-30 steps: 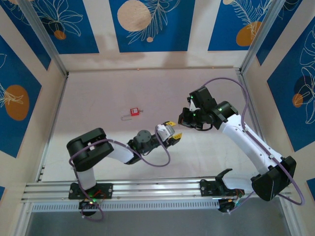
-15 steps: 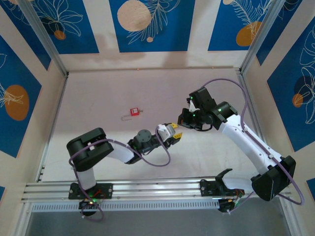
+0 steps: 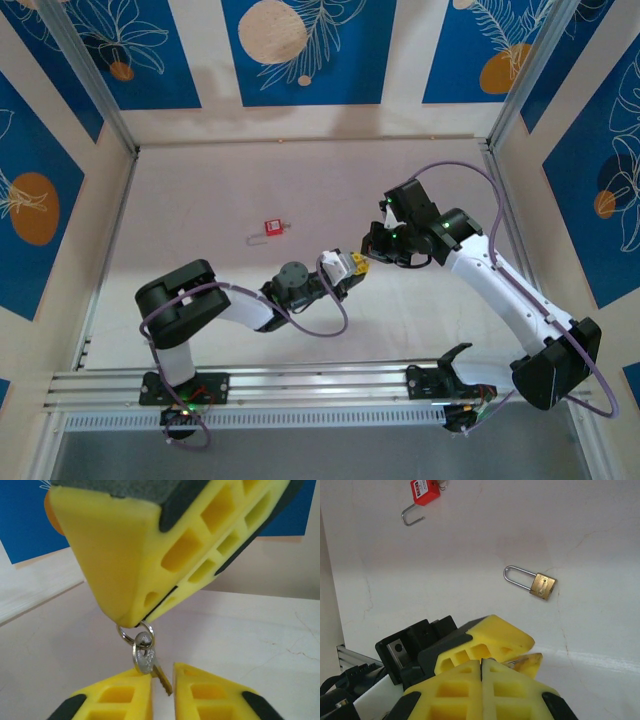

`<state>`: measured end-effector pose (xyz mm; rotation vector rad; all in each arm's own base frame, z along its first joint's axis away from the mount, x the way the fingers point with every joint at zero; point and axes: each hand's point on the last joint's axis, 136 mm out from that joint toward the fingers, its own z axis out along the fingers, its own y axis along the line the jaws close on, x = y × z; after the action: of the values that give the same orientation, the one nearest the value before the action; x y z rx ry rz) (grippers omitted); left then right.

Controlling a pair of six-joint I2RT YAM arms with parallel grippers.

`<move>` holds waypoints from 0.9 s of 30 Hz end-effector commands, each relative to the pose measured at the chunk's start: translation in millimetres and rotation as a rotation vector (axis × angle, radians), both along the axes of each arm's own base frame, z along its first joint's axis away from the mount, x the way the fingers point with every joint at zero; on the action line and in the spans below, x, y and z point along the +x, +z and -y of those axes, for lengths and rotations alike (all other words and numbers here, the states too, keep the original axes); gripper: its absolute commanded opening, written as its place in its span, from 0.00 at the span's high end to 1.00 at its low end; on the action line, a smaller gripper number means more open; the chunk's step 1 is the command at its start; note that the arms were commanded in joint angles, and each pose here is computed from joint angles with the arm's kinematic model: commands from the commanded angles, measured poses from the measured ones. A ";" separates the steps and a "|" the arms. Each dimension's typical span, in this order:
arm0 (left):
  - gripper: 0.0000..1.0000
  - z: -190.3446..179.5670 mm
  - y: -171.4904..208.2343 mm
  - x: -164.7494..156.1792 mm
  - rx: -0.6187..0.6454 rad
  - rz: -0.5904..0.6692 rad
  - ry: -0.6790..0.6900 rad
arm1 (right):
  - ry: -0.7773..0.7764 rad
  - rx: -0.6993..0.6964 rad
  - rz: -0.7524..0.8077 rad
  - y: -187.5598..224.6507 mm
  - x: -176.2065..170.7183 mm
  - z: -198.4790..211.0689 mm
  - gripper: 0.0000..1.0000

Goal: Unlock with the key

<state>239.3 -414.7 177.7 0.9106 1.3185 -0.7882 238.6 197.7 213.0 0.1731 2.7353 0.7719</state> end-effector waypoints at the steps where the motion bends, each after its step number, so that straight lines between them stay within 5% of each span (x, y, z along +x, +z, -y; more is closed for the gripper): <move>1: 0.89 -1.3 23.8 -1.4 -0.063 0.027 -0.017 | -0.005 0.024 -0.003 4.2 -4.6 0.7 1.00; 27: 1.00 -7.3 16.0 -1.8 -0.025 0.032 -0.005 | -0.058 0.017 0.004 -2.9 3.3 13.6 1.00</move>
<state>239.8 -412.3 174.8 0.9180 1.3275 -0.7821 242.8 188.0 208.5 0.2235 2.7238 0.7651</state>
